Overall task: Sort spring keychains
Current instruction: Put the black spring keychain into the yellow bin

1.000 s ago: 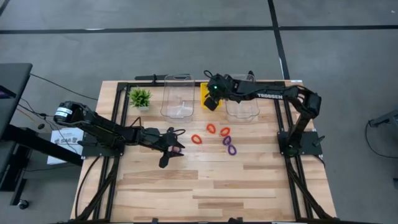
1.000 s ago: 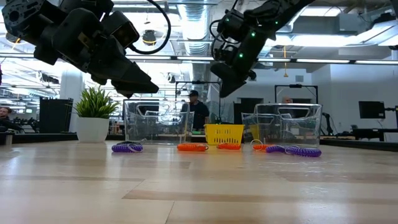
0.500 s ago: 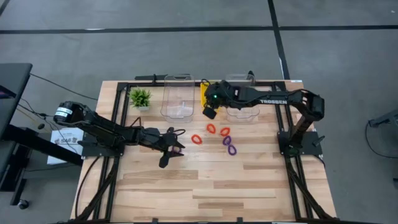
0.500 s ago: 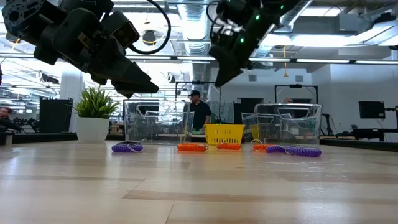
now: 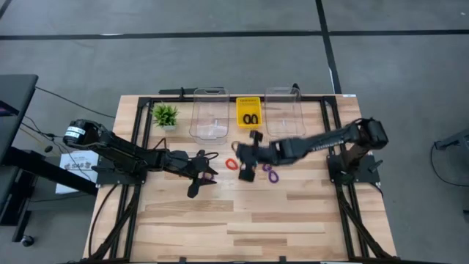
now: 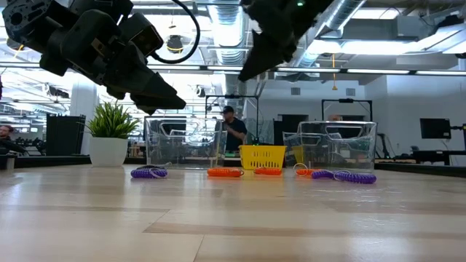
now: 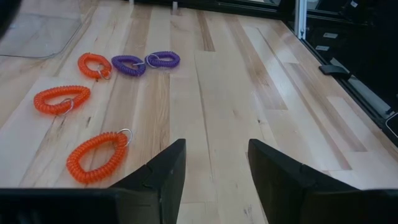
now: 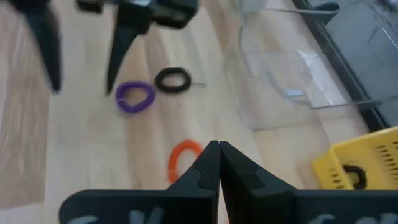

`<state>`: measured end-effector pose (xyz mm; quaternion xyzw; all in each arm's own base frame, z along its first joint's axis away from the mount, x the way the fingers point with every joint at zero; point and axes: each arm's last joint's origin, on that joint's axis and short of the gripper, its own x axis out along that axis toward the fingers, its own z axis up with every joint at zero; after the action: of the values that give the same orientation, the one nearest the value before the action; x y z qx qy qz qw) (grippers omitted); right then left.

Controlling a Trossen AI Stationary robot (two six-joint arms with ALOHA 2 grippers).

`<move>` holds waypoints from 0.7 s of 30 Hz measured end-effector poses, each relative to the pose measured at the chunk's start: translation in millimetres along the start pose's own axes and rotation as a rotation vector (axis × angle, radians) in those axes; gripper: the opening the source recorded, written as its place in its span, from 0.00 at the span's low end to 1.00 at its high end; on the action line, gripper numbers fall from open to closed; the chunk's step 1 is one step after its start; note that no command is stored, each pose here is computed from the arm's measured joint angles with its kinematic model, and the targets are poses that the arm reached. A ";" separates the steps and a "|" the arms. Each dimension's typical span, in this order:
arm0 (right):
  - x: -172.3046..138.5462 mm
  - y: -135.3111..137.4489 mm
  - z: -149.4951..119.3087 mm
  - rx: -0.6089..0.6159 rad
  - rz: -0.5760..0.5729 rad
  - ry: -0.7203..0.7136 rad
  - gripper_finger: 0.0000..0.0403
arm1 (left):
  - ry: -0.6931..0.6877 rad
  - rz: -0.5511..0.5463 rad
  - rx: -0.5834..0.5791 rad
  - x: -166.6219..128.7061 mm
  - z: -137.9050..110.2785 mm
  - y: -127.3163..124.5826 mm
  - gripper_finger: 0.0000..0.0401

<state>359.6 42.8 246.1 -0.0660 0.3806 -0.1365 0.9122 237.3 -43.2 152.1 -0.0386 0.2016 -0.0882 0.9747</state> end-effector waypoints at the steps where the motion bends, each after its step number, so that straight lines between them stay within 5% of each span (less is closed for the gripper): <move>1: -0.9 7.0 -5.4 -0.008 -0.013 -0.004 0.00 | 0.000 0.000 0.000 0.0 0.0 0.0 0.43; 10: -1.8 51.7 -46.2 -0.031 0.029 -0.085 0.00 | 0.007 0.130 0.001 -0.3 -1.6 4.0 0.43; 21: 6.2 49.8 -68.1 -0.055 0.019 -0.037 0.00 | 0.227 0.166 -0.068 -3.3 -23.2 6.3 0.43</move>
<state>325.2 87.4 182.9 -0.0902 0.3681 -0.1162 0.9181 226.0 -37.2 131.4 -0.0447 0.3157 -0.0044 0.9478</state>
